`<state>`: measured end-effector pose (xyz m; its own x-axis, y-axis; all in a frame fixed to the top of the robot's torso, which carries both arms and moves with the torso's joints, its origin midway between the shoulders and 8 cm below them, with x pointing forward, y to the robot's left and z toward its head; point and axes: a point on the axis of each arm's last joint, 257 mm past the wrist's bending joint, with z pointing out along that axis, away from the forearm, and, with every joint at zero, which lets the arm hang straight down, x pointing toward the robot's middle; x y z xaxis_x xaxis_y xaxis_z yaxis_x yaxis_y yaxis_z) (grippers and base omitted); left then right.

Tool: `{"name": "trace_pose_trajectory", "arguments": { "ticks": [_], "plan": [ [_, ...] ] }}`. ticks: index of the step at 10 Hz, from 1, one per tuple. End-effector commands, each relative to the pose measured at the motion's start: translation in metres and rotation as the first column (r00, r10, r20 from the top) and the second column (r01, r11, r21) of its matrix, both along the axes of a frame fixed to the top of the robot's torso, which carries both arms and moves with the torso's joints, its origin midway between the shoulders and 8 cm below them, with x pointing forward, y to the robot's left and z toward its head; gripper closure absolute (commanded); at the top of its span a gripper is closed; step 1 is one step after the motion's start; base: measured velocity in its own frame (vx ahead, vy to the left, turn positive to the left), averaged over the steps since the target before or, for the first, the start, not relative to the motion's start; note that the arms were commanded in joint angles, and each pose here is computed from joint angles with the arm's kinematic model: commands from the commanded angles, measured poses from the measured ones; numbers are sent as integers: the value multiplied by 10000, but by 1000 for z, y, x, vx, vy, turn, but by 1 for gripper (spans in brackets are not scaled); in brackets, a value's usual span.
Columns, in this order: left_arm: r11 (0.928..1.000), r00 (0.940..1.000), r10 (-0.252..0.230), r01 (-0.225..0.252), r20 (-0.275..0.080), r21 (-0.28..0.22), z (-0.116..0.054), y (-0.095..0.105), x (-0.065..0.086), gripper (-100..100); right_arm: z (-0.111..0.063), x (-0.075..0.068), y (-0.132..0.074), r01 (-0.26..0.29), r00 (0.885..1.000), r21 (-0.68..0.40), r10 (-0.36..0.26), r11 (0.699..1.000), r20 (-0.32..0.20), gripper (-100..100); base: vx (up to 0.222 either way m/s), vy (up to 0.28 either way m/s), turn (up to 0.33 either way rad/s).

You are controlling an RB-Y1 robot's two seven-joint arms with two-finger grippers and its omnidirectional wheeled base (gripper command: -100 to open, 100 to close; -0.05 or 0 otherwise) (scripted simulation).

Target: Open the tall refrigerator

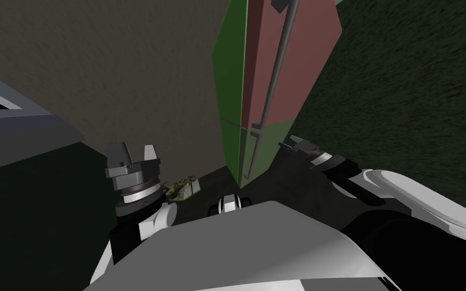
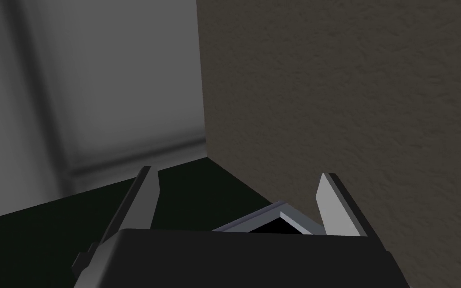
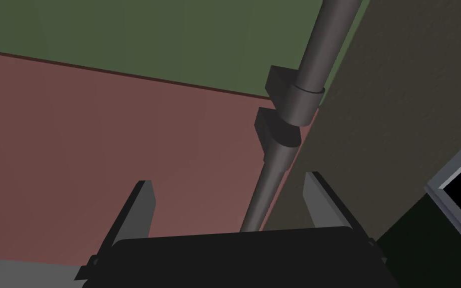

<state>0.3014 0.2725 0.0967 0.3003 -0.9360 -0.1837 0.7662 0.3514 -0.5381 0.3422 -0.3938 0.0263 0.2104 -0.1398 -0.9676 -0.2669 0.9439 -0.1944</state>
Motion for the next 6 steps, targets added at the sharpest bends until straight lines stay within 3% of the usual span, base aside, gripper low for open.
{"name": "trace_pose_trajectory", "arguments": {
  "ticks": [1, 6],
  "plan": [
    [10000, 10000, 0, 0, 1, -1, 0, 0, 0, 0, 7, 4, -6, 80, 9999, -1043, -87, 9945, -63, -100, 95, 135, -43],
    [10000, 10000, -1, 1, 2, 0, 0, 0, 0, 0, 30, 15, -18, 236, 9996, -3589, -269, 9331, -43, -100, 100, 148, -118]
  ]
}}
